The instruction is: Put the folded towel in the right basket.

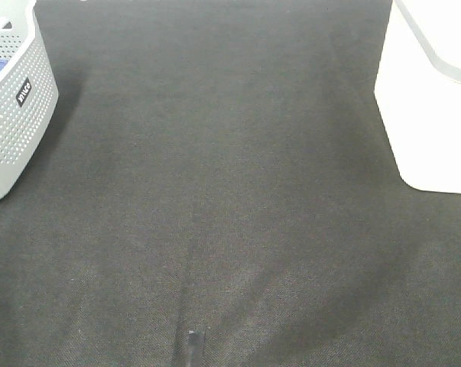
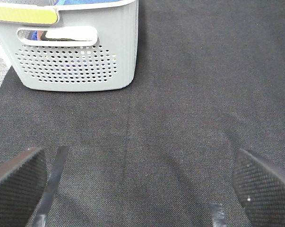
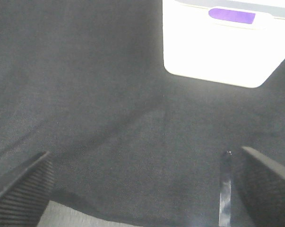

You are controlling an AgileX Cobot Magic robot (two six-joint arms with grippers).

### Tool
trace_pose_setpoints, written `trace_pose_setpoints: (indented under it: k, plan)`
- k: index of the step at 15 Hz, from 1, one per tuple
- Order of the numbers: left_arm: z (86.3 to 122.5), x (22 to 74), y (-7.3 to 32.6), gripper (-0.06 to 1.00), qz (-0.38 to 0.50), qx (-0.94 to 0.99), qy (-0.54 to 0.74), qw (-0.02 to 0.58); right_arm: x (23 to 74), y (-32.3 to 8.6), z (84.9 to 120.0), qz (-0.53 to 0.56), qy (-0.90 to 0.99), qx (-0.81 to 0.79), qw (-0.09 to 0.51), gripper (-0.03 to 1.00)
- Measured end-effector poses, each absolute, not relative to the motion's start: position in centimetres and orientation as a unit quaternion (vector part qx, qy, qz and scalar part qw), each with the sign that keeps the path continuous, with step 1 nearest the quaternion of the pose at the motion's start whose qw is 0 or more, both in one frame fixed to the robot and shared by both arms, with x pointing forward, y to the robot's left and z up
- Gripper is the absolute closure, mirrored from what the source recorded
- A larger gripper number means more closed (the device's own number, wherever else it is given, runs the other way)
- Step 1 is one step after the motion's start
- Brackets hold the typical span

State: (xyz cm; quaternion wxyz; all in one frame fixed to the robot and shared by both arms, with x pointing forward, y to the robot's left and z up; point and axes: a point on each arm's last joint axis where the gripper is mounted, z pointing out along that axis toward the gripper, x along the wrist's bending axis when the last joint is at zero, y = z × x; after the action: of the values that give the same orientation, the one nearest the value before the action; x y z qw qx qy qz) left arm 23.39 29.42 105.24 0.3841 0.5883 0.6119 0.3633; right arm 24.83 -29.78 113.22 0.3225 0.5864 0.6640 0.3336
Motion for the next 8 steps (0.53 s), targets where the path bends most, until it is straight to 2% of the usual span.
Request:
trace_pose_setpoints:
  k: [3,6,8]
  plan:
    - [105.2,23.4,29.4,-0.05,0.363,0.588,0.612,0.384,21.9,-30.0,110.1,0.36,0.648,0.574,0.347,-0.01]
    - [105.2,23.4,29.4,-0.05,0.363,0.588,0.612,0.384,21.1,-30.1,108.0,0.367,0.642,0.574,0.351,-0.01]
    - [105.2,23.4,29.4,-0.05,0.363,0.588,0.612,0.384,22.1,-29.9,105.2,0.348,0.655,0.59,0.319,-0.01]
